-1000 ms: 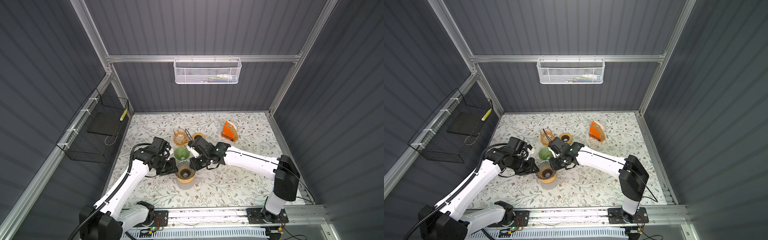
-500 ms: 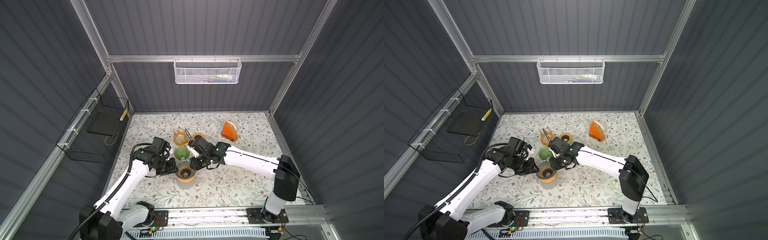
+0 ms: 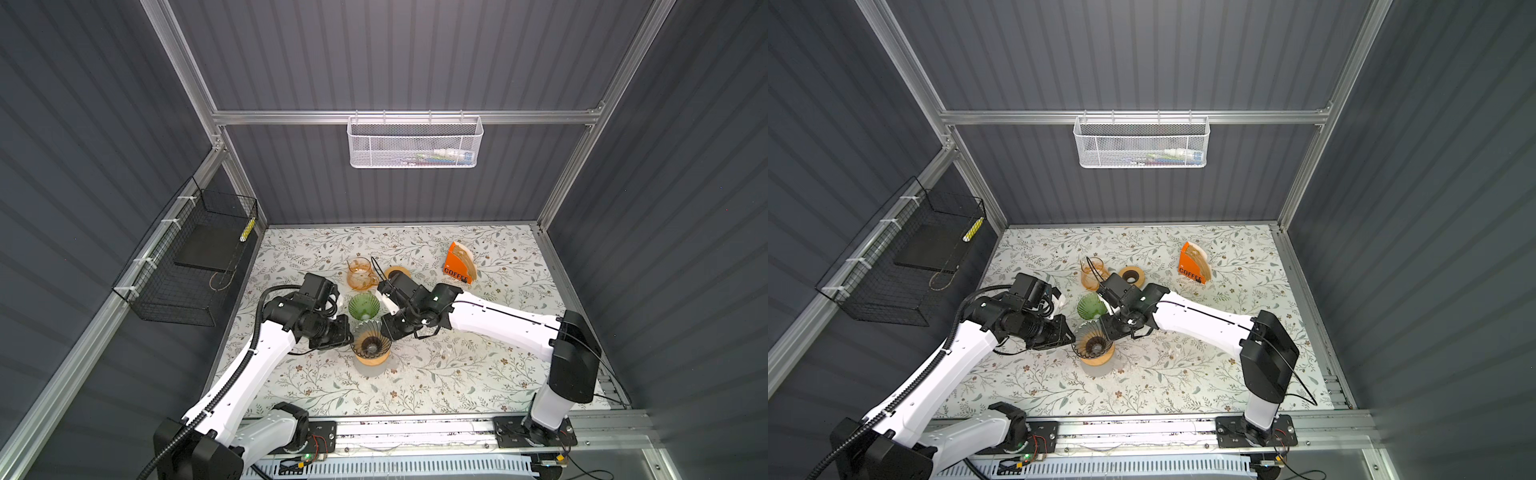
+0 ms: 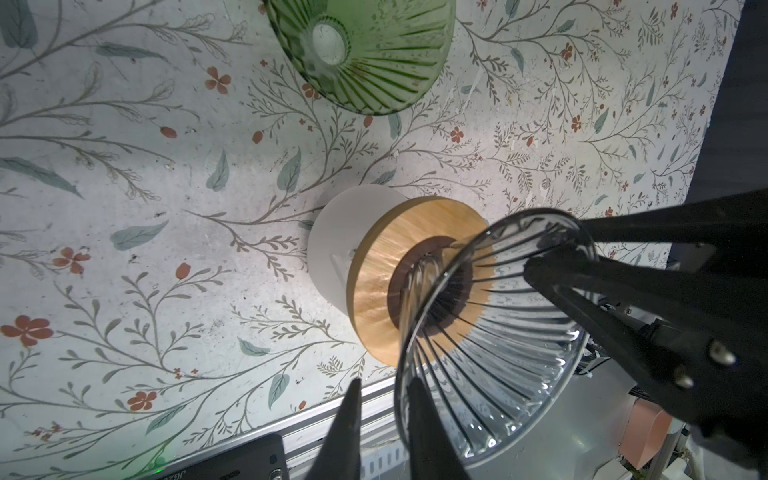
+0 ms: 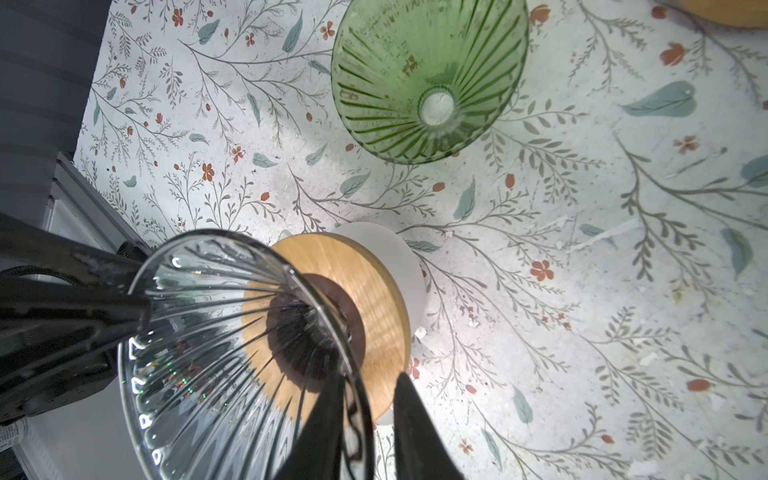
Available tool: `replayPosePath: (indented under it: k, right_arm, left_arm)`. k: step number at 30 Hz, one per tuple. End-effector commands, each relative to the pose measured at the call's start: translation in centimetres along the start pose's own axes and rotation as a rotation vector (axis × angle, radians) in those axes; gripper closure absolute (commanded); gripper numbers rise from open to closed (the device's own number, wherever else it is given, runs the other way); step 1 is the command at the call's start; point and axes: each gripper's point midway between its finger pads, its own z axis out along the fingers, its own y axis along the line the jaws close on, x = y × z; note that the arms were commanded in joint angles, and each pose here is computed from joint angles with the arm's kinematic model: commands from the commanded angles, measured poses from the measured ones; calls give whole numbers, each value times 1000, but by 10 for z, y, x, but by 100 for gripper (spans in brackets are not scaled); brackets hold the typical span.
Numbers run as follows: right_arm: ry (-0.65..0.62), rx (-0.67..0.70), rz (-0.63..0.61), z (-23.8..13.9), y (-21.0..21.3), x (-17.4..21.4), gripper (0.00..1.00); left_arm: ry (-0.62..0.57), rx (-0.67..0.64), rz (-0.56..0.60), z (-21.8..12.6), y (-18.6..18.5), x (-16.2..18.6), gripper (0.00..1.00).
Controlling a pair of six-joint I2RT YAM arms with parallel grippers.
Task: Place the coffee filter in the dripper
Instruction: 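Open both grippers and draw them back from the seated clear dripper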
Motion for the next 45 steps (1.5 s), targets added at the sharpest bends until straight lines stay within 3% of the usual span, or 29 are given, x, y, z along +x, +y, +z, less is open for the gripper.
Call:
replayPosePath:
  k: [1,27,39,45]
  right_arm:
    - [-28,5,-10,-17,5,-6,76]
    - [-35,-19,-32,-16,21,-10,76]
    - [-149,30,-49,-61,14,-26,74]
    - [-225,56,7,-88,-22,-34,76]
  left_arm:
    - [-16,-12,14,-11,-1,1,79]
    - [-82,-21,28,-28,-2,-3,79]
    - [-194,-11,31,-47,-15,-29,78]
    - [-295,41,24,-56,-33,-62,78]
